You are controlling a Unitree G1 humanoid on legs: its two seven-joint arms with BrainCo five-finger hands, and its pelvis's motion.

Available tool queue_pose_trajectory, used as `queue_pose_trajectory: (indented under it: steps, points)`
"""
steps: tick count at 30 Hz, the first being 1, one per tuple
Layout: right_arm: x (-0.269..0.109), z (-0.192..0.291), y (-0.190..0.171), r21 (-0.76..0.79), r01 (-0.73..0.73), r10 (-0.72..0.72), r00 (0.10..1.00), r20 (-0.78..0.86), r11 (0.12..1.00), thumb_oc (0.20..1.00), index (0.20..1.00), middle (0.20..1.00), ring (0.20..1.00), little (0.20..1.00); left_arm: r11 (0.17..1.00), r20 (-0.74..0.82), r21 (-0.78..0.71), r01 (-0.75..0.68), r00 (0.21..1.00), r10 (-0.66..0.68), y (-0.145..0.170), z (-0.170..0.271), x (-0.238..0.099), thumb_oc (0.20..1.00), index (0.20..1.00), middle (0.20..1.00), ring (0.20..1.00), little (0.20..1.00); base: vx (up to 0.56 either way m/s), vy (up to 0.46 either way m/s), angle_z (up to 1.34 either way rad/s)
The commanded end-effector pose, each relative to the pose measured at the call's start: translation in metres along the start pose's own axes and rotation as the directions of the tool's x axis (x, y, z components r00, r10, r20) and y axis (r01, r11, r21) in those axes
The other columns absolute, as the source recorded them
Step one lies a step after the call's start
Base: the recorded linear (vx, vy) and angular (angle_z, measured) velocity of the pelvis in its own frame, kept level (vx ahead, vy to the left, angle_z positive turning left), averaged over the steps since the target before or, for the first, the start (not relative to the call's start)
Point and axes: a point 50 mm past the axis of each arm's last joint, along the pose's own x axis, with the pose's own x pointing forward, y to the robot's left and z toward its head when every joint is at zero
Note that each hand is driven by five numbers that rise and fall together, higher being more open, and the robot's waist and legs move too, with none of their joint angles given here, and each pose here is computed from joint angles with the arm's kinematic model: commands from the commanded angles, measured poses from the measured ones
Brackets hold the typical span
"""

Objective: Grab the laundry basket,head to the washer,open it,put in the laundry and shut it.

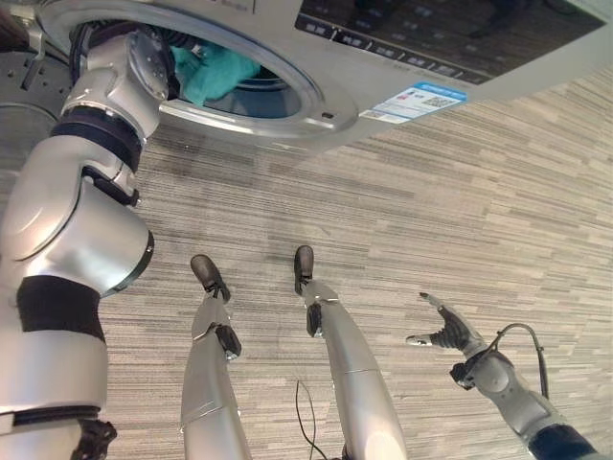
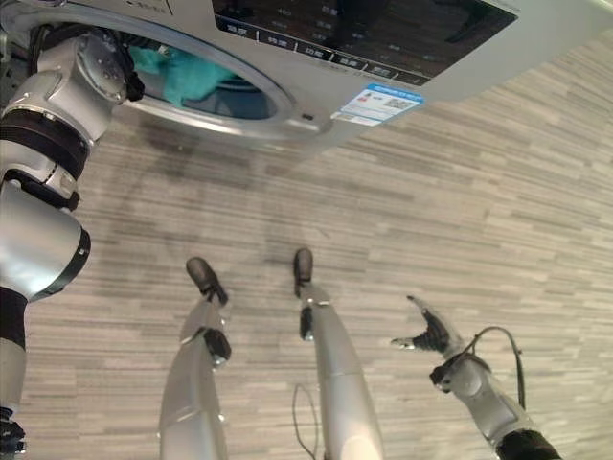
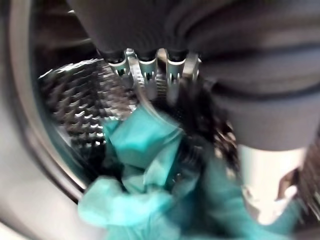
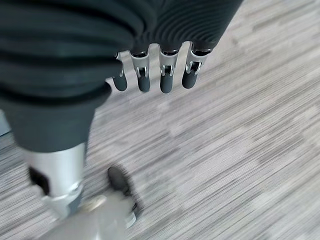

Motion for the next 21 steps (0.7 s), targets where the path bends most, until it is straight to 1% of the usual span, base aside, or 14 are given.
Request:
queue_pose_trajectory:
  steps: [1, 3, 4, 5, 7, 8, 9, 12, 14, 15, 16, 18, 19, 21]
  points:
    - [-0.003, -0.014, 0.005, 0.004, 0.004, -0.003, 0.998, -0.061, 1.0, 1.0, 1.0, 1.0, 1.0, 1.0, 0.985, 0.128, -0.159, -0.064, 0.988, 0.084, 0.025, 0.064, 0.006, 1.0, 1.0, 1.0, 1.0, 1.0, -0.01, -0.042, 0.07]
    - [0.002, -0.01, 0.008, 0.014, 0.0, 0.001, 0.998, -0.067, 1.0, 1.0, 1.0, 1.0, 1.0, 1.0, 0.963, 0.162, -0.257, -0.076, 0.979, 0.121, 0.033, 0.084, 0.005, 1.0, 1.0, 1.0, 1.0, 1.0, -0.02, -0.012, 0.11]
    - [0.002, -0.01, 0.008, 0.014, 0.0, 0.001, 0.998, -0.067, 1.0, 1.0, 1.0, 1.0, 1.0, 1.0, 0.963, 0.162, -0.258, -0.077, 0.979, 0.121, 0.033, 0.084, 0.005, 1.0, 1.0, 1.0, 1.0, 1.0, -0.02, 0.01, 0.16]
    - [0.004, -0.009, 0.007, 0.019, 0.003, -0.002, 0.998, -0.069, 1.0, 1.0, 1.0, 1.0, 1.0, 1.0, 0.952, 0.161, -0.298, -0.068, 0.979, 0.121, 0.034, 0.088, 0.004, 1.0, 1.0, 1.0, 1.0, 1.0, -0.02, 0.038, 0.13]
    - [0.002, -0.009, 0.018, 0.021, -0.028, 0.029, 0.997, -0.074, 0.999, 1.0, 1.0, 1.0, 1.0, 1.0, 0.899, 0.136, -0.428, -0.087, 0.978, 0.16, 0.046, 0.086, 0.005, 1.0, 1.0, 1.0, 1.0, 1.0, -0.02, 0.061, 0.06]
    - [0.002, -0.01, 0.017, 0.021, -0.028, 0.029, 0.997, -0.074, 0.999, 1.0, 1.0, 1.0, 1.0, 1.0, 0.899, 0.135, -0.429, -0.087, 0.978, 0.159, 0.046, 0.086, 0.005, 1.0, 1.0, 1.0, 1.0, 1.0, -0.02, 0.058, -0.06]
    - [-0.002, -0.013, 0.021, 0.013, -0.046, 0.047, 0.996, -0.08, 0.999, 1.0, 1.0, 1.0, 1.0, 1.0, 0.878, 0.122, -0.465, -0.116, 0.974, 0.193, 0.055, 0.082, 0.006, 1.0, 1.0, 1.0, 1.0, 1.0, -0.01, 0.042, -0.12]
    - [-0.006, -0.018, 0.022, 0.006, -0.055, 0.055, 0.995, -0.084, 0.998, 1.0, 1.0, 1.0, 1.0, 1.0, 0.882, 0.114, -0.445, -0.154, 0.967, 0.226, 0.063, 0.075, 0.006, 1.0, 1.0, 1.0, 1.0, 1.0, 0.0, 0.035, -0.16]
    - [-0.009, -0.022, 0.022, 0.007, -0.055, 0.056, 0.994, -0.089, 0.998, 1.0, 1.0, 1.0, 1.0, 1.0, 0.89, 0.139, -0.426, -0.162, 0.96, 0.242, 0.065, 0.075, 0.005, 1.0, 1.0, 1.0, 1.0, 1.0, 0.01, 0.005, -0.09]
    - [-0.011, -0.024, 0.02, 0.005, -0.052, 0.052, 0.994, -0.095, 0.999, 1.0, 1.0, 1.0, 1.0, 1.0, 0.893, 0.177, -0.423, -0.154, 0.952, 0.248, 0.065, 0.077, 0.004, 1.0, 1.0, 1.0, 1.0, 1.0, 0.01, 0.001, -0.04]
    - [-0.011, -0.024, 0.021, 0.005, -0.052, 0.053, 0.994, -0.095, 0.999, 1.0, 1.0, 1.0, 1.0, 1.0, 0.893, 0.177, -0.423, -0.153, 0.953, 0.248, 0.065, 0.077, 0.004, 1.0, 1.0, 1.0, 1.0, 1.0, 0.0, 0.0, 0.0]
    - [-0.018, -0.033, 0.024, 0.0, -0.063, 0.063, 0.991, -0.12, 0.998, 1.0, 1.0, 1.0, 1.0, 1.0, 0.876, 0.256, -0.473, -0.099, 0.935, 0.244, 0.053, 0.082, -0.001, 1.0, 1.0, 1.0, 1.0, 1.0, 0.01, -0.015, -0.01]
    - [-0.025, -0.042, 0.029, 0.004, -0.083, 0.082, 0.985, -0.15, 0.997, 1.0, 1.0, 1.0, 1.0, 1.0, 0.85, 0.311, -0.526, -0.017, 0.926, 0.211, 0.026, 0.079, -0.008, 1.0, 1.0, 1.0, 1.0, 1.0, 0.01, -0.038, -0.04]
    - [-0.032, -0.05, 0.037, 0.017, -0.104, 0.106, 0.977, -0.186, 0.994, 1.0, 1.0, 1.0, 1.0, 1.0, 0.815, 0.335, -0.576, 0.055, 0.926, 0.174, -0.01, 0.069, -0.02, 1.0, 1.0, 1.0, 1.0, 1.0, 0.0, -0.019, -0.02]
